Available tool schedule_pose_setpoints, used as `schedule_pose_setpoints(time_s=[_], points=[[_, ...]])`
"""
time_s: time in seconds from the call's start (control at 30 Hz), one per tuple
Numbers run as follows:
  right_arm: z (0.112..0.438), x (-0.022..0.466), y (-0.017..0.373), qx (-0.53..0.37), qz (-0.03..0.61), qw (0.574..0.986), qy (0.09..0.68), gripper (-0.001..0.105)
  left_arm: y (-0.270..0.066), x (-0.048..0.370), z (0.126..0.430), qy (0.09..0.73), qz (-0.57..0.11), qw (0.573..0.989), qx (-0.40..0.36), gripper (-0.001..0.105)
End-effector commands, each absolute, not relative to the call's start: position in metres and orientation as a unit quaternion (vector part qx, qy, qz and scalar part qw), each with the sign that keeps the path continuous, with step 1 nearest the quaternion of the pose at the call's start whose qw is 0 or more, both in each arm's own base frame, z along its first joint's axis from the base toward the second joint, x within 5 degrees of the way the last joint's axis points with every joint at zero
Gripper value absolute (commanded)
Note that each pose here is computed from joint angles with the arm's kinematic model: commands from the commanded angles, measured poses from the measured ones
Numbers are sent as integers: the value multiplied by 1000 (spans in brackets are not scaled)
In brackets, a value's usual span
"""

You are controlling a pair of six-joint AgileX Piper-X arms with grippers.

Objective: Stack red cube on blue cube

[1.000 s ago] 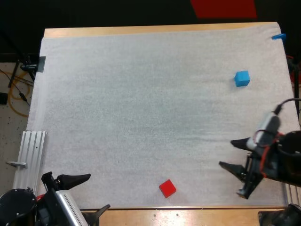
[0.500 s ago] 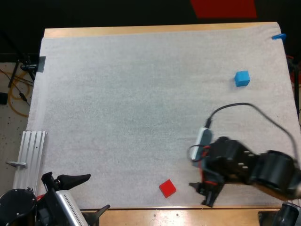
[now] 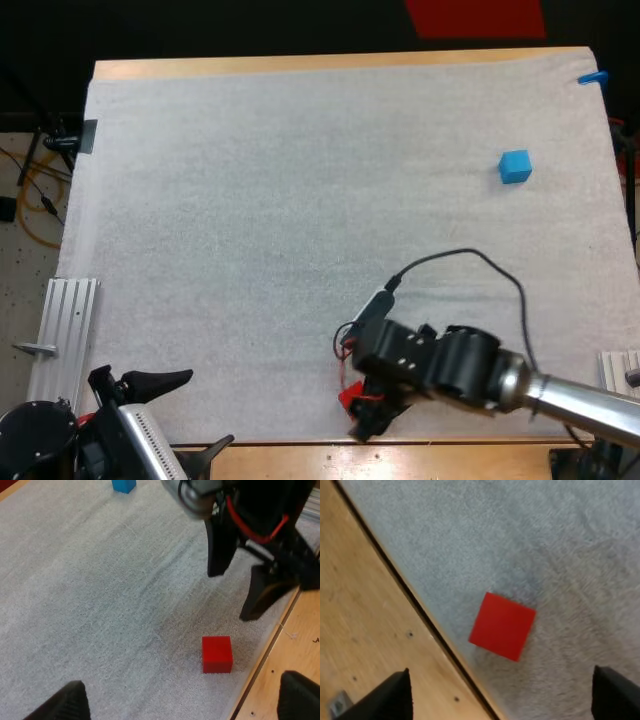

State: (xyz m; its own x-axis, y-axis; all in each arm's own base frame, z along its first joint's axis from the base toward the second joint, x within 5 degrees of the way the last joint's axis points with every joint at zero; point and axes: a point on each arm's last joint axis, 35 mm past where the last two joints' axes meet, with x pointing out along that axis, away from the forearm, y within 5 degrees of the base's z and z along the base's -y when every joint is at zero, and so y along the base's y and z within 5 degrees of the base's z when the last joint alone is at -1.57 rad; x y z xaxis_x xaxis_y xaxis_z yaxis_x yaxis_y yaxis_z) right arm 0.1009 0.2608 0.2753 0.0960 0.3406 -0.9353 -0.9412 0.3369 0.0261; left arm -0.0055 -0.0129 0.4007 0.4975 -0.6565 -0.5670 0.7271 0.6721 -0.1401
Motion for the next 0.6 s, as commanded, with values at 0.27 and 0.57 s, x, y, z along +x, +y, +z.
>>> schedule_pose_setpoints(time_s=[0.27, 0.57], points=[[242, 107, 283, -273, 388, 699, 535, 71, -13, -6, 402, 300, -405, 862, 59, 74], [214, 111, 298, -257, 374, 686, 569, 71, -13, -6, 402, 300, -405, 862, 59, 74]])
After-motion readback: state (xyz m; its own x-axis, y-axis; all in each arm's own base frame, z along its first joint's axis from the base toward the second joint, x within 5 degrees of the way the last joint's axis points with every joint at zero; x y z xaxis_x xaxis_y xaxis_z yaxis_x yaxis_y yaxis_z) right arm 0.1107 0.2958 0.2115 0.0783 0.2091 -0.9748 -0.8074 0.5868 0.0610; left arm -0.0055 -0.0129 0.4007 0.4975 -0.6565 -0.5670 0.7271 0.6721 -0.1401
